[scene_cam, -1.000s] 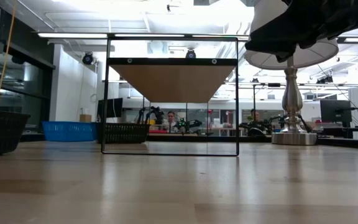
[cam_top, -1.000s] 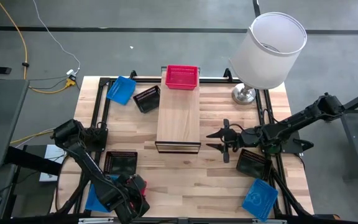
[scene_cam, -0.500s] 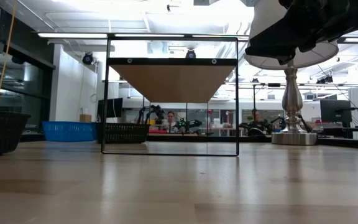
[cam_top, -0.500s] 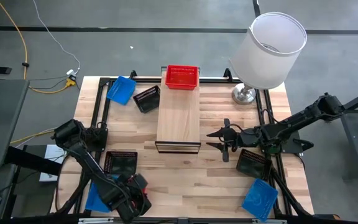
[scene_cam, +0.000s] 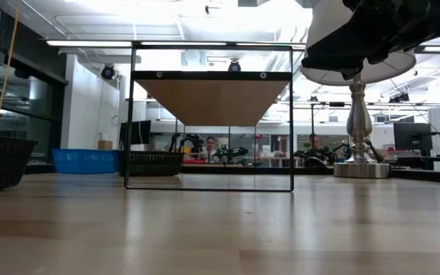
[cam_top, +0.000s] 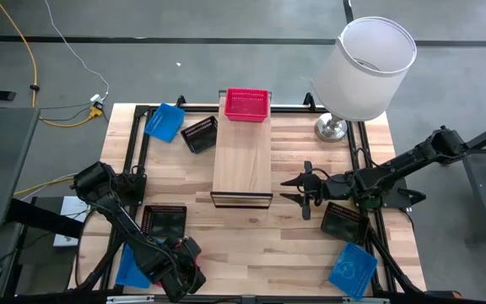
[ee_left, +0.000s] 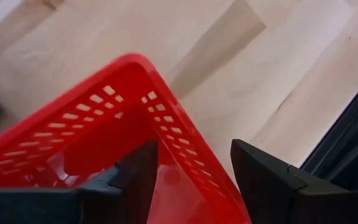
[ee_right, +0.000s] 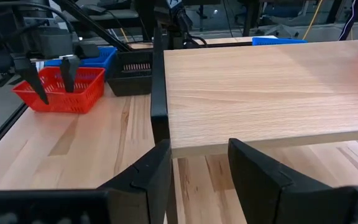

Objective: Stack baskets on shelf by color
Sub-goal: Stack the red bin on top of the red bin on the shelf

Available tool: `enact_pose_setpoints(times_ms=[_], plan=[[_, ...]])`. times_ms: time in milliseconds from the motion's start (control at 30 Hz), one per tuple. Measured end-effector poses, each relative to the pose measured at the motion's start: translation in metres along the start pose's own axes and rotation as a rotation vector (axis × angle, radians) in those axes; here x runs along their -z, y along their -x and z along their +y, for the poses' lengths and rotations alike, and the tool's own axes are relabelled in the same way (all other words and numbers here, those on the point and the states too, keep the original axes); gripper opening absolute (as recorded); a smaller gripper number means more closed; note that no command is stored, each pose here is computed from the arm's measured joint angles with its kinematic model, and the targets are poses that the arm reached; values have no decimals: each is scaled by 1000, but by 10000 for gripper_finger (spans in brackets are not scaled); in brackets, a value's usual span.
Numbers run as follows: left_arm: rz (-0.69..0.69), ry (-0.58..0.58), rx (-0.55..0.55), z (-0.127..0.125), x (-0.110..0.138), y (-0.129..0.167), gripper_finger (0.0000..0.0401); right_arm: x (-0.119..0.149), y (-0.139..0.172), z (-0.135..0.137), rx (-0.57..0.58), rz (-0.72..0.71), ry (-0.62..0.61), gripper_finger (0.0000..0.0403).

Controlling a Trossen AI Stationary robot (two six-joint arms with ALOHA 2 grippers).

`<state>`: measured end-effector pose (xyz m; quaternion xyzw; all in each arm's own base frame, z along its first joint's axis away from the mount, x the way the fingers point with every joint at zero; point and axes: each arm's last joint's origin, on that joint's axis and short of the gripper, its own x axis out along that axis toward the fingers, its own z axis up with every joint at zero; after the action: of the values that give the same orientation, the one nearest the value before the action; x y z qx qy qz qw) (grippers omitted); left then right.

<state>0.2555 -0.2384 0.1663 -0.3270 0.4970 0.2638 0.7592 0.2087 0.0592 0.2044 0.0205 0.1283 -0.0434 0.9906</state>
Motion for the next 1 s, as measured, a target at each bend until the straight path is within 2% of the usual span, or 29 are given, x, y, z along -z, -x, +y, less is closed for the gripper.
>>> enact_pose_setpoints(times_ms=[167,267,367,500,567,800,933,1000], plan=[[31,-8,4,0,4,1,189,0,0,0,0,0,0,149],[41,-21,7,0,6,1,165,0,0,0,1,2,1,149],[91,-75,13,-1,6,2,120,0,0,0,1,2,1,149],[174,-169,39,-7,1,5,34,0,0,0,1,2,1,149],[182,-220,63,-12,-3,9,11,0,0,0,1,2,1,149],[153,-439,230,-46,-28,40,5,0,0,0,1,2,1,149],[98,-647,344,-68,-45,74,7,0,0,0,1,3,1,149],[36,-758,360,-76,-53,95,4,0,0,0,2,3,1,149]])
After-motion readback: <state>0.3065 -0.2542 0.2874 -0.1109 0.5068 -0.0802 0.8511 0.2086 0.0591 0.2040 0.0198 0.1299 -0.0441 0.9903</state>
